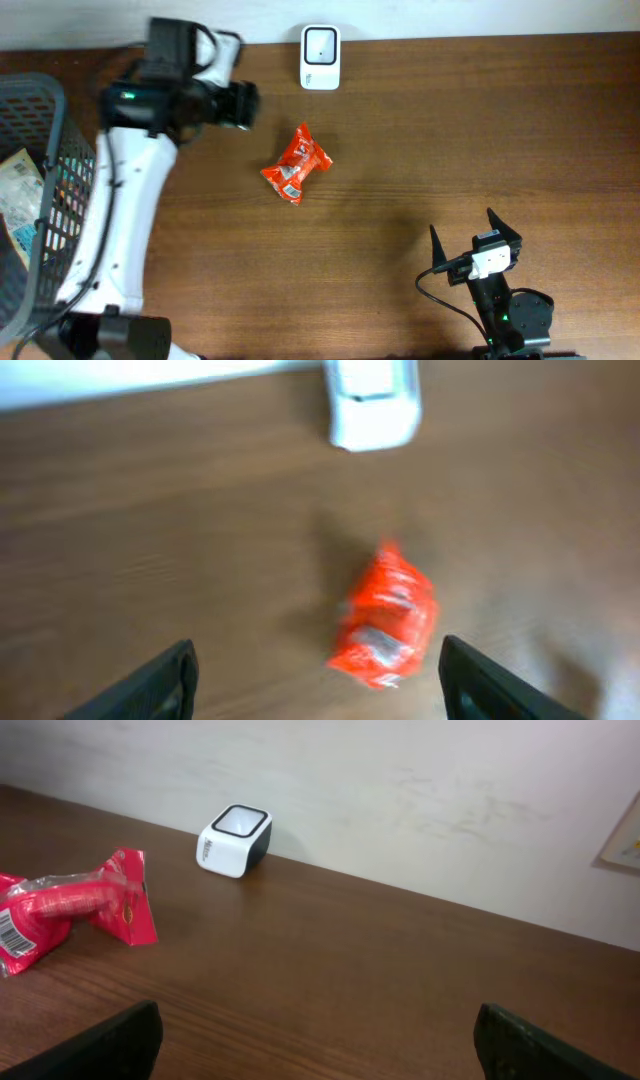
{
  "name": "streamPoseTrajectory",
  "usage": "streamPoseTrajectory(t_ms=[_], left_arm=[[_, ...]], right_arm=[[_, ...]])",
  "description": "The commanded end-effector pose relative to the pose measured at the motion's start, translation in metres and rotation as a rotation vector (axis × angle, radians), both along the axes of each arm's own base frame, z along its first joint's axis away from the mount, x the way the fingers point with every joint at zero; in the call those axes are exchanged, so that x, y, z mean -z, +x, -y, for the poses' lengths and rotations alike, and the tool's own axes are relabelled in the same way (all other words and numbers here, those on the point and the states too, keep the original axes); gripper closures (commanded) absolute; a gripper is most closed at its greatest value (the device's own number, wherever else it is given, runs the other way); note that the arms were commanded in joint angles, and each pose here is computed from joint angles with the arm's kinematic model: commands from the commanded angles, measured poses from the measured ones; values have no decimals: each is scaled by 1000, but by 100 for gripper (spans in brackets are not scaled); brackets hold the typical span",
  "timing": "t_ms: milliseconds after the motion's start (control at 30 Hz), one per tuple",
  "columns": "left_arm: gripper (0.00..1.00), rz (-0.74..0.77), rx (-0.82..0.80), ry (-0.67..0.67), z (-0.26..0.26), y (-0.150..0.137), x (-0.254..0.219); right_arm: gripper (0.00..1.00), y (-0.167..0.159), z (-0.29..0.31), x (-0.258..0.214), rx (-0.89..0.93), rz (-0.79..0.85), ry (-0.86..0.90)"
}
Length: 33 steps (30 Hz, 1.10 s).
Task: Scan the item barcode
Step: 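Place the red snack bag on the table center with the left gripper, then reach the left gripper into the basket and grasp the white chip bag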
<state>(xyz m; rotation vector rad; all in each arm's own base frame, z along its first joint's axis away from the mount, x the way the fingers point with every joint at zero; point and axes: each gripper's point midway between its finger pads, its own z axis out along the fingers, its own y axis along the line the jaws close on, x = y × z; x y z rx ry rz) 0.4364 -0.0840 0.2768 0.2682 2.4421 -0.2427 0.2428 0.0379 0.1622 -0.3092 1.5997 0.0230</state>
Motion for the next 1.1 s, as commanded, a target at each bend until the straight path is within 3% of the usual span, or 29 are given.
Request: streamPoseTrajectory(t_ms=[0,67,200,333,567,833,1067], left_arm=[[25,139,-490,81,-108,-18,-72],[21,144,-775,100,-176,-45,-82],[20,28,-1101,65,-262,-90,-58],[20,-72,-1257,59,-315,-118,-27],[25,-270,-1292,54,-339,-115,36],[23,-265,-1318,102,-352,-111,44],[23,-351,-1323,176,-379,-87,104]], right_arm=[[2,0,0,3,2,-8,7],[2,0,0,3,2,-8,6],[2,0,0,3,2,-8,7],[2,0,0,3,2,-8,6],[2,0,0,3,2,-8,7],[2,0,0,3,2,-8,6],[2,0,0,3,2,-8,6]])
